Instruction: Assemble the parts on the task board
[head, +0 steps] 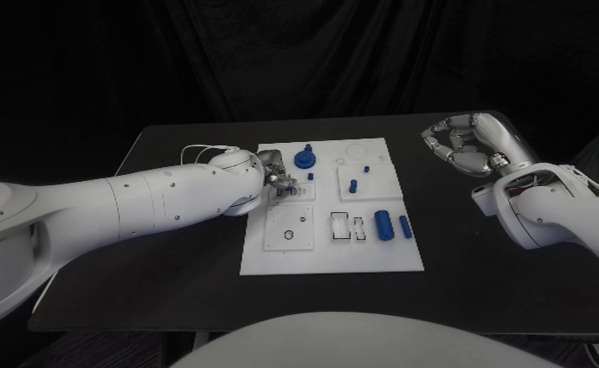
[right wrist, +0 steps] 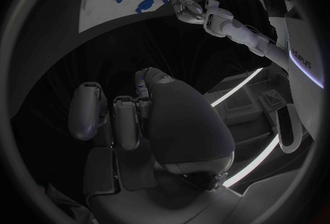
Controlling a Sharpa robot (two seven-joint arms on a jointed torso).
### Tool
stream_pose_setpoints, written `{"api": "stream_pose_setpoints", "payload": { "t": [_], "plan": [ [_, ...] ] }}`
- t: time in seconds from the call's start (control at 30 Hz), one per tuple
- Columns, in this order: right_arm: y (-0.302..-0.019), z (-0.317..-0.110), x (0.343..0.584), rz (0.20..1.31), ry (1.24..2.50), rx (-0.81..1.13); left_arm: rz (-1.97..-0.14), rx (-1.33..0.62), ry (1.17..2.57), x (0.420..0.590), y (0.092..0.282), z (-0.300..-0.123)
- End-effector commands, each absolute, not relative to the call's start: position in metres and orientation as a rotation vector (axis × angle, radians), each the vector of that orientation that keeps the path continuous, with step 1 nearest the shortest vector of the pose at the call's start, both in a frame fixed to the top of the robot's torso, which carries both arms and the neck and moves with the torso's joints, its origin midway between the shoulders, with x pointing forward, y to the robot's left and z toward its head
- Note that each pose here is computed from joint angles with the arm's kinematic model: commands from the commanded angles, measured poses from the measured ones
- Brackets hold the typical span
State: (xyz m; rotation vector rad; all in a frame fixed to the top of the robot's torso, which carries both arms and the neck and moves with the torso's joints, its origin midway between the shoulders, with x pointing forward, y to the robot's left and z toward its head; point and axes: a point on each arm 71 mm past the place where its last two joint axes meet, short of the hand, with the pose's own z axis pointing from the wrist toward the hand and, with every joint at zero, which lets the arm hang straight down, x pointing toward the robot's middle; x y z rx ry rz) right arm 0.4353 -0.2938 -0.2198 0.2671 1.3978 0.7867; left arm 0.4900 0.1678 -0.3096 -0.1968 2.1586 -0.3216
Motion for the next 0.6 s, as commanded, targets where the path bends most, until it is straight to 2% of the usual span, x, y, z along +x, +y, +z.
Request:
{"api": "stream_pose_setpoints", "payload": {
  "t": [0.03, 0.6],
  "plan": [
    [-0.2944, -0.2211, 0.435, 0.778, 1.407, 0.277, -0.34, -0.182, 2.176, 0.4887, 0.1643, -0.3109],
    [-0.2944, -0.2212, 0.435, 0.777, 1.408, 0.279, -0.37, -0.209, 2.249, 0.4863, 0.1586, -0.3153]
  ]
}}
